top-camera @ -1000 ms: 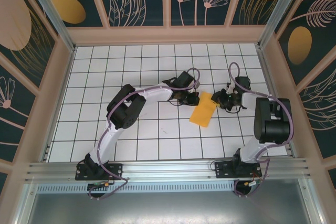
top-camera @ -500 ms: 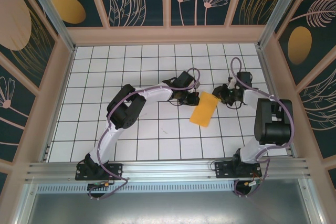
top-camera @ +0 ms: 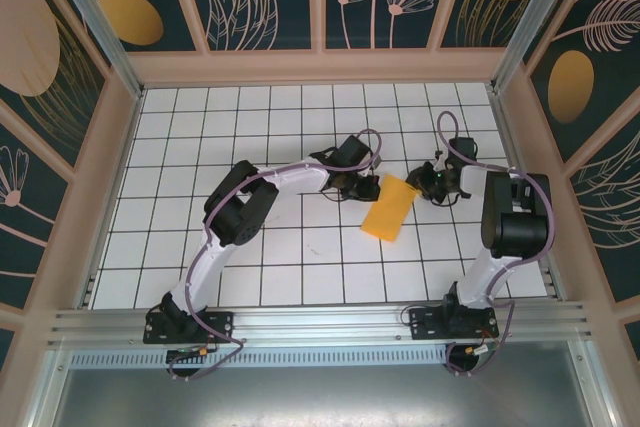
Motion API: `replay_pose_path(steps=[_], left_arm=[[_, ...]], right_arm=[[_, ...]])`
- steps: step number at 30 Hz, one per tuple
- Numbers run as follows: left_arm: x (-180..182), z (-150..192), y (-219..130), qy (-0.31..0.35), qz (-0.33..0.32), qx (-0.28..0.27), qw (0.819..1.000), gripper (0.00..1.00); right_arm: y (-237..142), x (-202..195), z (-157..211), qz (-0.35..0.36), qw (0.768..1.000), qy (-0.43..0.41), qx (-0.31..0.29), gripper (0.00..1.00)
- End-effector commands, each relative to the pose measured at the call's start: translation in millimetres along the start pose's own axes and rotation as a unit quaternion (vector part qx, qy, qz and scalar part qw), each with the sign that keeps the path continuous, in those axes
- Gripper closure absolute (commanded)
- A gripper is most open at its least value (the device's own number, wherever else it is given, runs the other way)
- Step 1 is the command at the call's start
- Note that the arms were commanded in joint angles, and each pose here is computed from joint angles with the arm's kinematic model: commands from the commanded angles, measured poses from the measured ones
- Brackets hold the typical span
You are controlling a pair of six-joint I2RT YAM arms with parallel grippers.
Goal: Fold a paper plane with a square sheet of paper (pick it up from the middle)
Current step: Fold the square sheet of paper in half at the center of the table.
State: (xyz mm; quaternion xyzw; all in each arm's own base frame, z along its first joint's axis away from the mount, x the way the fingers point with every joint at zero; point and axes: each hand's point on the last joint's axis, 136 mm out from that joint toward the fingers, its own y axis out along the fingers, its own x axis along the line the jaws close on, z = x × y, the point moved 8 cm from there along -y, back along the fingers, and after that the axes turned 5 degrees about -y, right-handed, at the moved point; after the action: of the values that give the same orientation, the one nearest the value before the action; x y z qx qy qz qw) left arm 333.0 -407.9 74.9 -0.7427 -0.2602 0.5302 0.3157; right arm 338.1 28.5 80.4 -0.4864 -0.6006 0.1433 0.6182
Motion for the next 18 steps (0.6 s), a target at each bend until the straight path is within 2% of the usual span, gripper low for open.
replay_pose_path(steps=[1,8,18], left_arm=[[45,25,33,-0.017,-0.077,0.038,0.996,0.99],[45,25,32,-0.016,-0.08,0.038,0.996,0.99],[44,23,31,-0.016,-0.08,0.036,0.996,0.99]], right_arm=[[6,-13,4,0.026,1.0,0.012,0.011,0.73],[-29,28,-15,-0.055,0.998,-0.018,-0.024,0.72],[-7,-2,-9,-0.001,1.0,0.017,-0.004,0.72]])
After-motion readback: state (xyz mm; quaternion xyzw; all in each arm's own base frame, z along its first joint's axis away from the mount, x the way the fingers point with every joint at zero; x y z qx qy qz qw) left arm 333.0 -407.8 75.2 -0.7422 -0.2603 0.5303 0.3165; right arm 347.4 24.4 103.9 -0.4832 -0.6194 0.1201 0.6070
